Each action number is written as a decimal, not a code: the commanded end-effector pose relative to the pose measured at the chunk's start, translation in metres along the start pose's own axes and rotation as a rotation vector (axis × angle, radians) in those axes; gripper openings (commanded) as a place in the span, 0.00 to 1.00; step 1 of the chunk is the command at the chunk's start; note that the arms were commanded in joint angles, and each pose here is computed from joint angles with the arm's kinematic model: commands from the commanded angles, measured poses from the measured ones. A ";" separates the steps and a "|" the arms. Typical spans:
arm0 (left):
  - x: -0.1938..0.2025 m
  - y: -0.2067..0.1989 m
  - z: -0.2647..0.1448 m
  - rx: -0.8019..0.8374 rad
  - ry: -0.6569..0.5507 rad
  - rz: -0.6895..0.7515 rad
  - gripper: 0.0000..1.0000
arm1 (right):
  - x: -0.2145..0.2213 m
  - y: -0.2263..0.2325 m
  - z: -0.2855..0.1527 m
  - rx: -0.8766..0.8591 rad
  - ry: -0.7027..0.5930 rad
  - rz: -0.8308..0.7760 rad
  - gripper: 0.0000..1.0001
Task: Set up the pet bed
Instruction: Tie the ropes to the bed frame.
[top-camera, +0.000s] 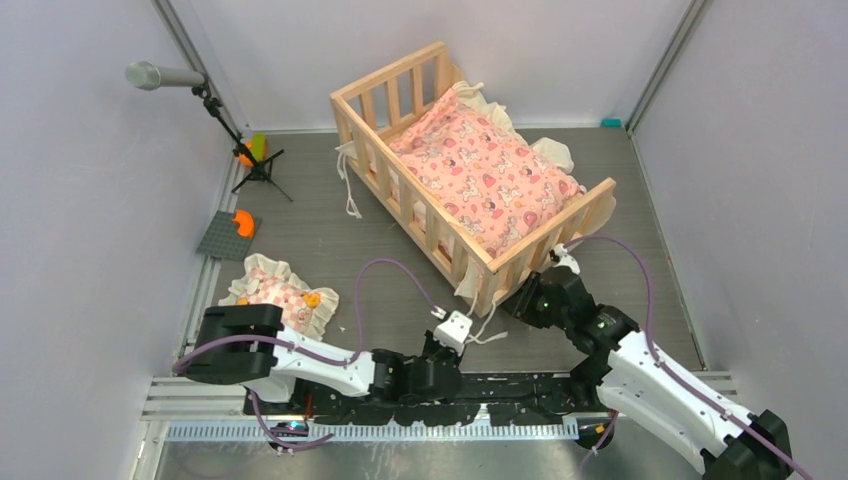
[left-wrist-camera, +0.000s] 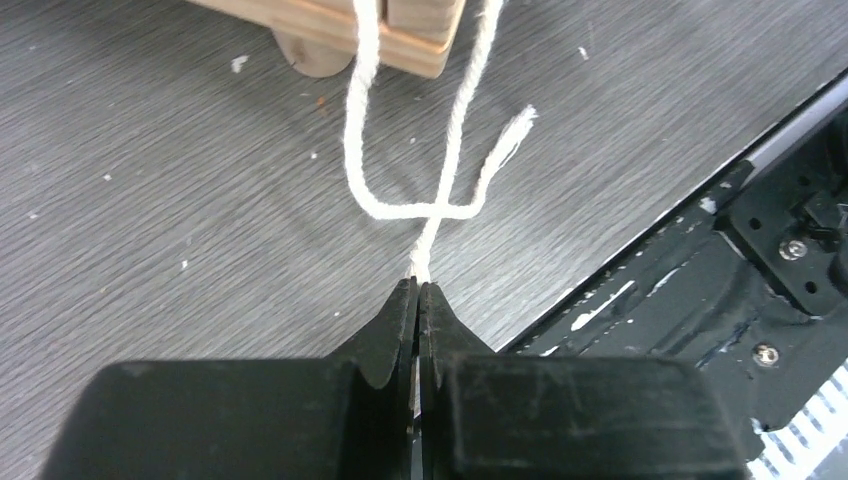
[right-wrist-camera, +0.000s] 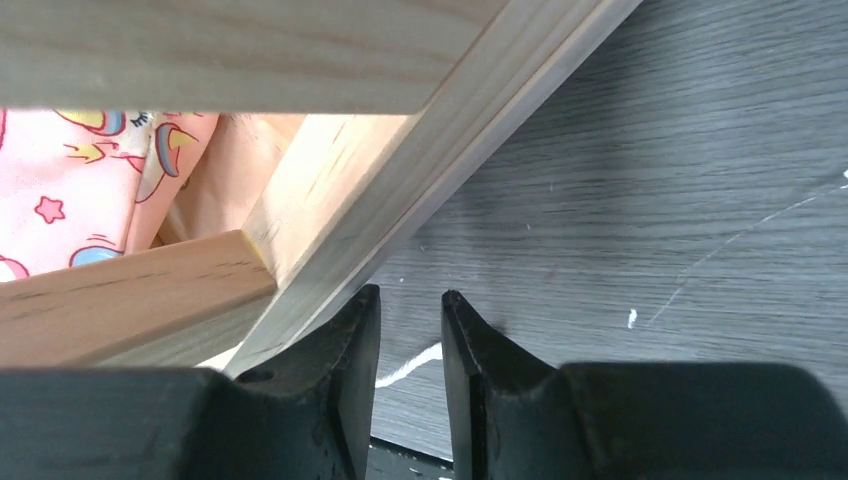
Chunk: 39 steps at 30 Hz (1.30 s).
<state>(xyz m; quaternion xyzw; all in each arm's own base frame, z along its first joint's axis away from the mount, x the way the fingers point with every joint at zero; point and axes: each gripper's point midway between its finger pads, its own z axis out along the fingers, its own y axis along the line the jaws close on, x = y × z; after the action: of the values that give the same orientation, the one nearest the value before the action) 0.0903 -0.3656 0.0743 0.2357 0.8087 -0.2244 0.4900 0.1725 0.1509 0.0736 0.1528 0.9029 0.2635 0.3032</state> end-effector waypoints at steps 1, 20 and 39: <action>-0.004 0.027 -0.008 -0.082 -0.026 -0.026 0.00 | -0.047 0.077 -0.006 -0.228 -0.115 -0.068 0.34; -0.006 0.043 -0.016 -0.132 -0.027 -0.014 0.00 | -0.015 0.057 -0.034 -0.280 -0.123 -0.178 0.44; -0.009 0.057 -0.026 -0.155 -0.035 -0.039 0.00 | 0.047 0.099 -0.021 -0.524 -0.307 -0.539 0.57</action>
<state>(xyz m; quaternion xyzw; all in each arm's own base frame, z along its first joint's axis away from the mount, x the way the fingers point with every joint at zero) 0.1030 -0.3148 0.0761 0.2042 0.8233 -0.1761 0.4994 0.1124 0.2343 0.0945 -0.1559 0.8066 0.3845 0.4211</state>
